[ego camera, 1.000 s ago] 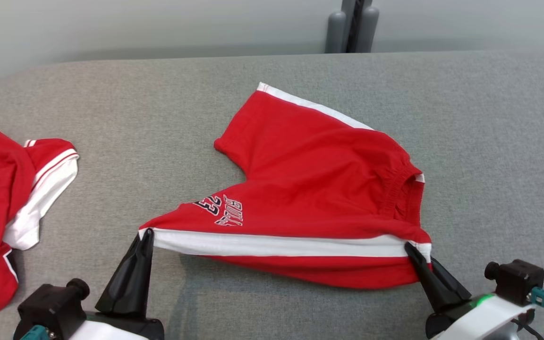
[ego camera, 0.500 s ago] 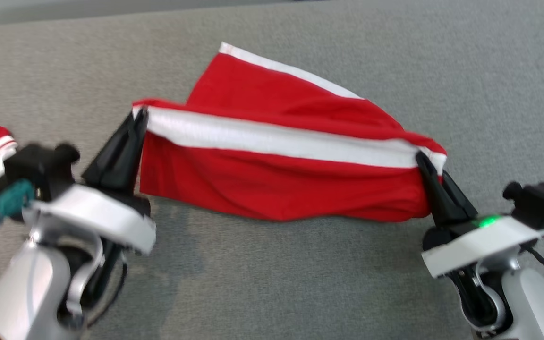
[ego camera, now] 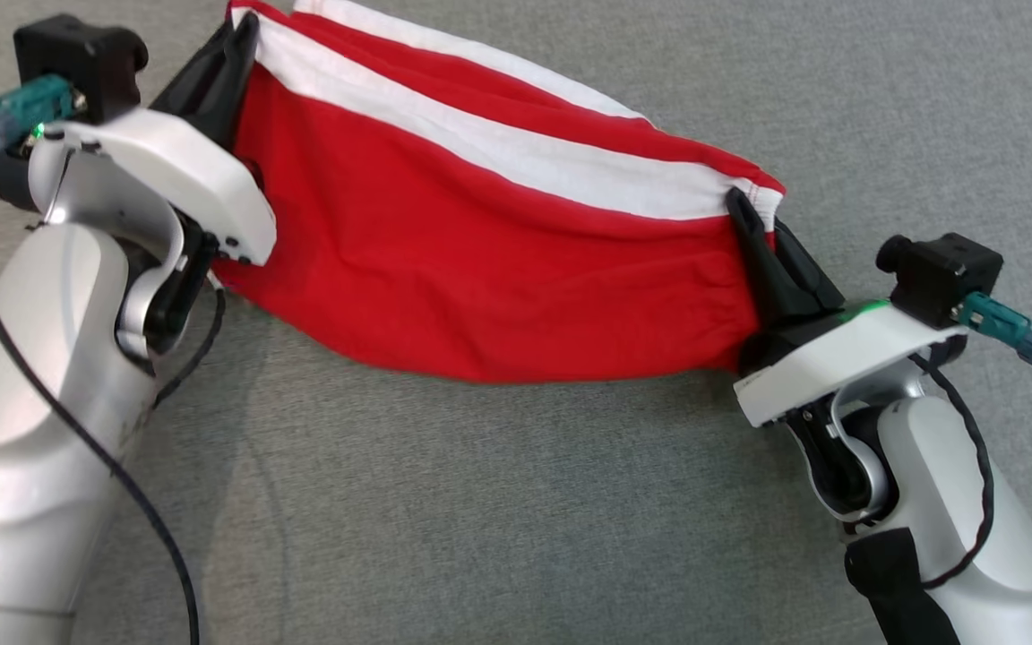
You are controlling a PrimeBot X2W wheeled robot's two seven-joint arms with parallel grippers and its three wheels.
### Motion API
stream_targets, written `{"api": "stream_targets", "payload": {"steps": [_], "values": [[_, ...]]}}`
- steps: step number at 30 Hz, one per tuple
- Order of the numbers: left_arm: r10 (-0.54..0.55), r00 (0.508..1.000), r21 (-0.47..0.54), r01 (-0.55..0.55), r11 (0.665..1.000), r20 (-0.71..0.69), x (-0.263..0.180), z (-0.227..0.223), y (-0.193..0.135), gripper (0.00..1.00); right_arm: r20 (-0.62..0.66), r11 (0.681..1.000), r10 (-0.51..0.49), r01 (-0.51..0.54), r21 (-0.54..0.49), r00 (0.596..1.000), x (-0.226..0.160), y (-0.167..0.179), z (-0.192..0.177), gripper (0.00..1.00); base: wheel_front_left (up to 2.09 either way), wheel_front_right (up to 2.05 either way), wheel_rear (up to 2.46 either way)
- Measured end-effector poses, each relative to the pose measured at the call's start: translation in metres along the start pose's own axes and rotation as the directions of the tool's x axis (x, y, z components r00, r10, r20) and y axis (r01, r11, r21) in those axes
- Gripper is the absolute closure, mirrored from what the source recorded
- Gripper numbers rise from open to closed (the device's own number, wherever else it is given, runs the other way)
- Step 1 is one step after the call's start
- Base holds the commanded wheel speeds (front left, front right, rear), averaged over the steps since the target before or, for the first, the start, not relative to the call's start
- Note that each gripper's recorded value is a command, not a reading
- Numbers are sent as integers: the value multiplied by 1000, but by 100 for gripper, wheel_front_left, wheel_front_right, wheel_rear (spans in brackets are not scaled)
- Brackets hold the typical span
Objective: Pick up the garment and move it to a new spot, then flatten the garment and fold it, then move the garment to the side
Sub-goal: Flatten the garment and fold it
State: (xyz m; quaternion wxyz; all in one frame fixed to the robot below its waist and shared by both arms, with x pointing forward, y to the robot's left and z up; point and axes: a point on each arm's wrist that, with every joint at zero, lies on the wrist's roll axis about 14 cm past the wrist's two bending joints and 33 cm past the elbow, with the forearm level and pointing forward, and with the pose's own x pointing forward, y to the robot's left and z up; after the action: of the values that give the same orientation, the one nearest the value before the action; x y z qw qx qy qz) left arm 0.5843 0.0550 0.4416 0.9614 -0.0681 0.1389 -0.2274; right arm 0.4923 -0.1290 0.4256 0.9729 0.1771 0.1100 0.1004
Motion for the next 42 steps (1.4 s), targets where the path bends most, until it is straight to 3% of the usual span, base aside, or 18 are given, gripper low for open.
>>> {"api": "stream_targets", "payload": {"steps": [15, 16, 17, 18, 30, 42], "values": [[30, 998, -55, -34, 998, -61, 46, -35, 10, 100, 16, 998, -37, 36, 47, 999, 6, -15, -8, 98, 0, 0, 0], [26, 998, -68, -30, 997, -63, 47, -37, 9, 66, 15, 998, -34, 34, 45, 999, 7, -14, -8, 70, 0, 0, 0], [30, 998, -79, -35, 996, -57, 47, -38, 9, 18, 15, 999, -32, 32, 43, 999, 7, -13, -8, 51, 0, 0, 0], [28, 998, -80, -32, 996, -53, 47, -38, 8, 0, 15, 999, -33, 32, 42, 999, 7, -13, -9, 0, 0, 0, 0], [102, 985, -41, -97, 994, 140, 14, -4, 17, 0, 137, 997, -59, 65, -41, 989, -21, -19, 17, 0, 0, 0, 0], [245, 904, -15, -257, 966, 350, -91, 31, 32, 0, 289, 971, -42, 108, -214, 956, -49, -12, 64, 0, 0, 0, 0]]}}
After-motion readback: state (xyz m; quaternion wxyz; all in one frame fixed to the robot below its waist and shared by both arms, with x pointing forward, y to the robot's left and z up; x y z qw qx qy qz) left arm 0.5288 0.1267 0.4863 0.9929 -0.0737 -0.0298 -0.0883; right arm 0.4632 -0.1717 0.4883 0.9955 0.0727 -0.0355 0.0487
